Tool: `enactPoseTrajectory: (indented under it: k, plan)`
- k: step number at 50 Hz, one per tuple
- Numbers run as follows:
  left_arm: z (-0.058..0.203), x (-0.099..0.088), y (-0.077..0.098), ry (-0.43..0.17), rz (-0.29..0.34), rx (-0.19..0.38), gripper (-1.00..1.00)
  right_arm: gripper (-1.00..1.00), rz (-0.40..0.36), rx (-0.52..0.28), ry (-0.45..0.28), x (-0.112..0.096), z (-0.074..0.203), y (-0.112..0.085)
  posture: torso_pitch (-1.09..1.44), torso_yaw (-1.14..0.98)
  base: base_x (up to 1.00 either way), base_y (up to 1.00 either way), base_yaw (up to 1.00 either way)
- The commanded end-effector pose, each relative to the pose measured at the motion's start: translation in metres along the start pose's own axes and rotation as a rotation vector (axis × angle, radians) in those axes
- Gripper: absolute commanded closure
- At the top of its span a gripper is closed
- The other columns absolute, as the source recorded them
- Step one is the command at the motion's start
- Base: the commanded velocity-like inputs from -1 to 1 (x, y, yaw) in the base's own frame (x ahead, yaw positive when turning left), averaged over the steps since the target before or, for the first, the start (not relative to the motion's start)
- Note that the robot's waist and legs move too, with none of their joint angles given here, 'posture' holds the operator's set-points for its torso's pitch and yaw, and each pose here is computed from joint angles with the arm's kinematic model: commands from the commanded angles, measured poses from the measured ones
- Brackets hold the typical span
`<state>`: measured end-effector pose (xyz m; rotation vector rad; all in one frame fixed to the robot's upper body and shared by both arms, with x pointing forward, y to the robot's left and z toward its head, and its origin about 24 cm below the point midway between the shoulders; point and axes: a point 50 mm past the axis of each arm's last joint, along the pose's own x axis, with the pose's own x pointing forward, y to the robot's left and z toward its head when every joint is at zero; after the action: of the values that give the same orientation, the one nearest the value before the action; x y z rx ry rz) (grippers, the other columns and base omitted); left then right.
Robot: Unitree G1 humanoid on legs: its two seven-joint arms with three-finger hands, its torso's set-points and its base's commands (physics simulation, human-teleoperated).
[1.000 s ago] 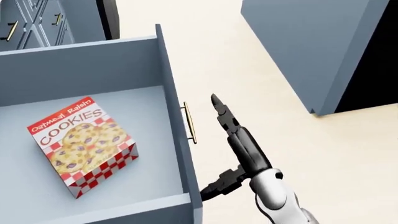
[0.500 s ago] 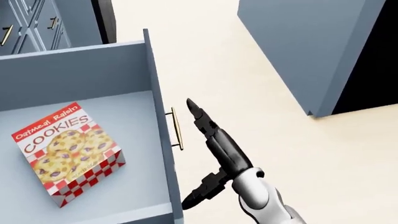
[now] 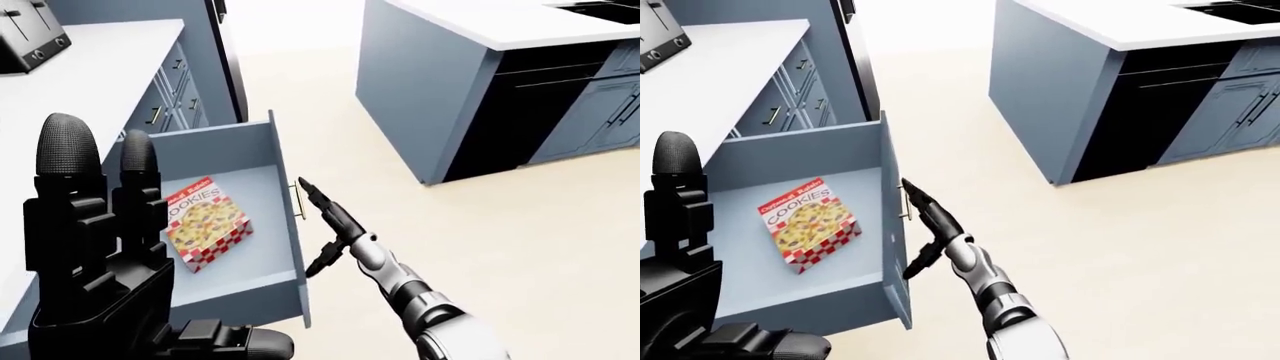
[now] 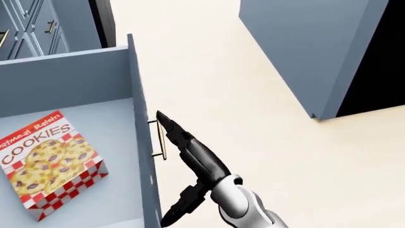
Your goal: Close the right drawer.
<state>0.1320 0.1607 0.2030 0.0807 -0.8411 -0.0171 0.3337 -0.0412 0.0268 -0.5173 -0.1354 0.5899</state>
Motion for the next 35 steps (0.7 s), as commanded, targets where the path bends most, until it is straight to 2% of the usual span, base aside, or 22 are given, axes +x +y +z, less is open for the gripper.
enactPoseTrajectory:
  k: [1,16,35]
  plan:
    - [0.009,0.002,0.0,-0.055,0.0,0.003,-1.0,-1.0,0.021,-0.024,-0.089,0.009,0.019,0.0,0.0,0.0,0.0,0.0,0.0]
    - [0.009,0.001,0.0,-0.056,-0.001,0.004,-1.0,-1.0,0.067,-0.034,-0.1,0.016,0.027,0.01,0.0,0.0,0.0,0.0,0.0]
    - [0.009,0.001,0.0,-0.058,-0.001,0.004,-1.0,-1.0,0.159,-0.058,-0.111,0.019,0.035,0.032,0.0,0.0,0.0,0.0,0.0]
